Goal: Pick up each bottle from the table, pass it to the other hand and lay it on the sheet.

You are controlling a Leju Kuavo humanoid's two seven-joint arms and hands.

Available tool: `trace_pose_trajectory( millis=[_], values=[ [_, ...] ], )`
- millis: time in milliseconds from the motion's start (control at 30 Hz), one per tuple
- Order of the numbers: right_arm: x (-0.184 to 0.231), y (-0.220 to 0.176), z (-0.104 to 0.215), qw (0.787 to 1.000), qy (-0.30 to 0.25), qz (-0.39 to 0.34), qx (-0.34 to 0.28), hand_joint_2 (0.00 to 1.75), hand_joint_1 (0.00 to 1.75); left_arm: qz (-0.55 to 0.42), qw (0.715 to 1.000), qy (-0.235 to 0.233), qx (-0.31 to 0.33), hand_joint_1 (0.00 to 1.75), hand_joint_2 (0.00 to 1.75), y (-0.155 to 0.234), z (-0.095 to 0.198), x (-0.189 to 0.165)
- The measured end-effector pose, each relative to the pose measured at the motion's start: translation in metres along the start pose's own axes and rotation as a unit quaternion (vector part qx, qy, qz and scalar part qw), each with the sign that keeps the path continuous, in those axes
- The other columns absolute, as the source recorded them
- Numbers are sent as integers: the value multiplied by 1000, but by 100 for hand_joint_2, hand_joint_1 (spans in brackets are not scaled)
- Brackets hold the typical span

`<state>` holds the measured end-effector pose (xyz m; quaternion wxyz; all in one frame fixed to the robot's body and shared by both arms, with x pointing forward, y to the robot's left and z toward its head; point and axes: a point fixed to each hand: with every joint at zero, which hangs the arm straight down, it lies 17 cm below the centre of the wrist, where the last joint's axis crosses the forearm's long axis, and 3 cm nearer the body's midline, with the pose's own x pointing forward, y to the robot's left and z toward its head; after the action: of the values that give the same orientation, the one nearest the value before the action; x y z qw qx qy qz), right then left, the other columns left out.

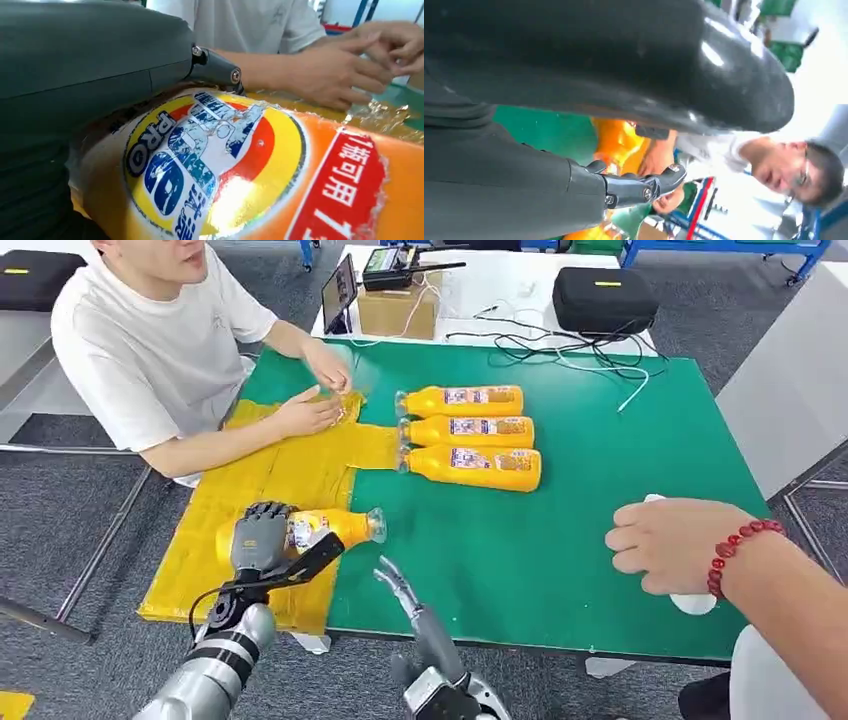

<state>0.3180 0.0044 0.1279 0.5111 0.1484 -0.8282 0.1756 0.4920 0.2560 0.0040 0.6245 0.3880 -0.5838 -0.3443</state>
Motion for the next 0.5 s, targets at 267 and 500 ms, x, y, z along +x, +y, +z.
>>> trace_pose_trajectory(
  millis=[267,500],
  values=[
    [3,-25,-6,999,4,-8,-47,0,0,-2,996,-10,-92,0,175,-24,-5,-1],
    [2,-34,-8,998,5,-9,-59,0,0,24,990,-39,-134,0,175,-30,-4,5]
  ],
)
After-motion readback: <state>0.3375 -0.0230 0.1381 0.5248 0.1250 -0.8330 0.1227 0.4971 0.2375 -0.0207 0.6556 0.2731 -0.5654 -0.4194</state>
